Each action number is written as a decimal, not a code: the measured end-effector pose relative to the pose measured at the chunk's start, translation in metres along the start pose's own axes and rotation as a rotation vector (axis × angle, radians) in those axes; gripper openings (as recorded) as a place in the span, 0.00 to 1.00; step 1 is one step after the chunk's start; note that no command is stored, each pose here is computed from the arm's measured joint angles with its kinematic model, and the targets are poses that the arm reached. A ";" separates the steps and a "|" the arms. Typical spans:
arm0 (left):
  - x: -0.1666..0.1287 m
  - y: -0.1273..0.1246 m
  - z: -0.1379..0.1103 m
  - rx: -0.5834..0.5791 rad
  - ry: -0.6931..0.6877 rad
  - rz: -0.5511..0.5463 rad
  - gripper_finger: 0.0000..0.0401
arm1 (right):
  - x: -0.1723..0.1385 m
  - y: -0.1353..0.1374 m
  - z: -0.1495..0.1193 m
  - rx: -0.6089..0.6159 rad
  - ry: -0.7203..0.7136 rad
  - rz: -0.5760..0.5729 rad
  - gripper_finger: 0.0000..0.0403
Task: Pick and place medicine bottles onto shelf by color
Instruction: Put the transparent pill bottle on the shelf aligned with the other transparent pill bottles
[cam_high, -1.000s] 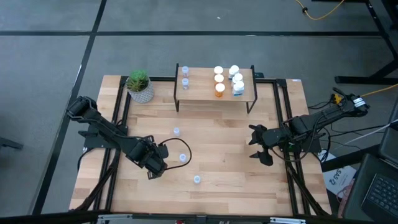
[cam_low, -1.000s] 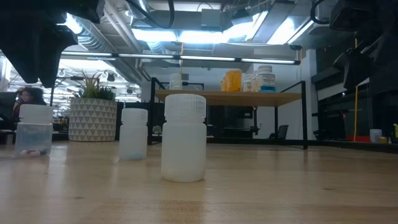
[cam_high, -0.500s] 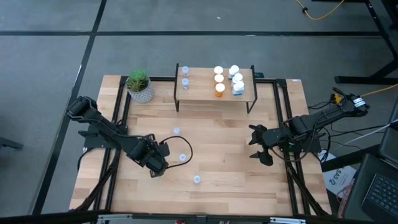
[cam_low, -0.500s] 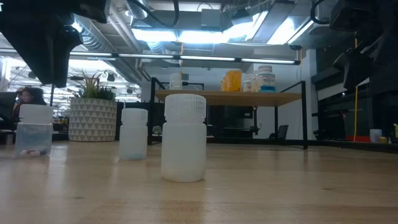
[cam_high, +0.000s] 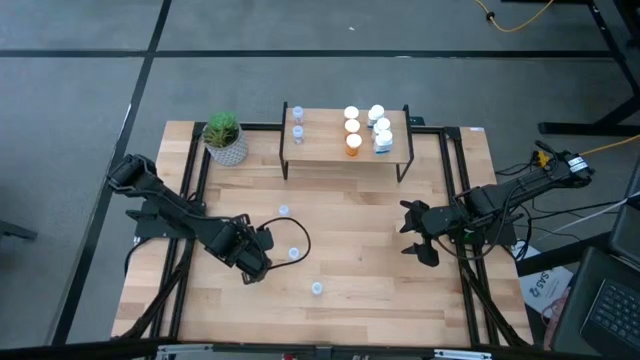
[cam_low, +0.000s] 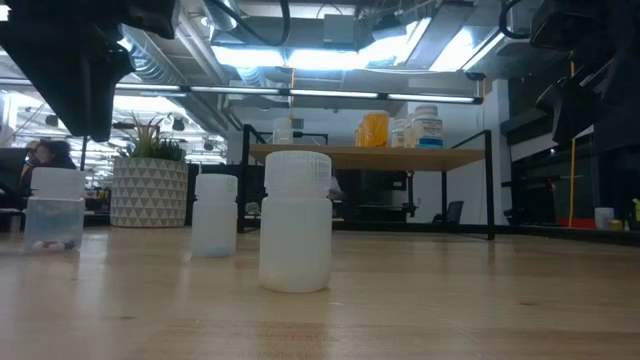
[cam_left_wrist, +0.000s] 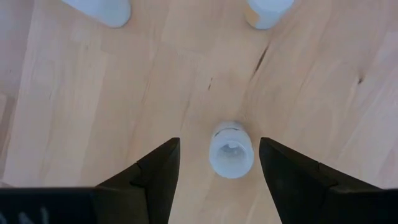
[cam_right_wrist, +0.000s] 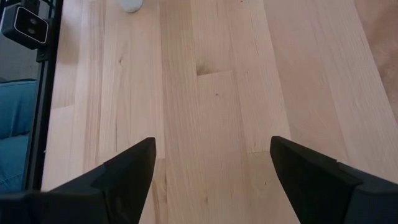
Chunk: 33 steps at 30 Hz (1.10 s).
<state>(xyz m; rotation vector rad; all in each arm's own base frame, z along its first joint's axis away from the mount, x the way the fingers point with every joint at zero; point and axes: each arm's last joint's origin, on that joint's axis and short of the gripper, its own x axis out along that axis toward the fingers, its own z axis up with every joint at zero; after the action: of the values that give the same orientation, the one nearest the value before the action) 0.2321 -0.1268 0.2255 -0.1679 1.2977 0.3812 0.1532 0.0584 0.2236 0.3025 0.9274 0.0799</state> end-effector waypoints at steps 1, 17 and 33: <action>0.000 0.000 0.000 0.000 -0.001 0.001 0.53 | 0.000 0.000 0.000 0.000 0.000 0.000 0.79; 0.013 -0.006 0.002 0.006 0.030 0.028 0.53 | 0.000 0.000 0.000 0.000 0.000 0.000 0.79; 0.013 -0.007 0.000 0.004 0.034 0.023 0.53 | 0.000 0.000 0.000 0.000 0.000 0.000 0.79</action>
<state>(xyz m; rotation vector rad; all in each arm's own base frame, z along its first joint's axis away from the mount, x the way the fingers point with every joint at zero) 0.2375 -0.1311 0.2124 -0.1570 1.3352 0.3973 0.1531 0.0583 0.2236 0.3024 0.9270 0.0799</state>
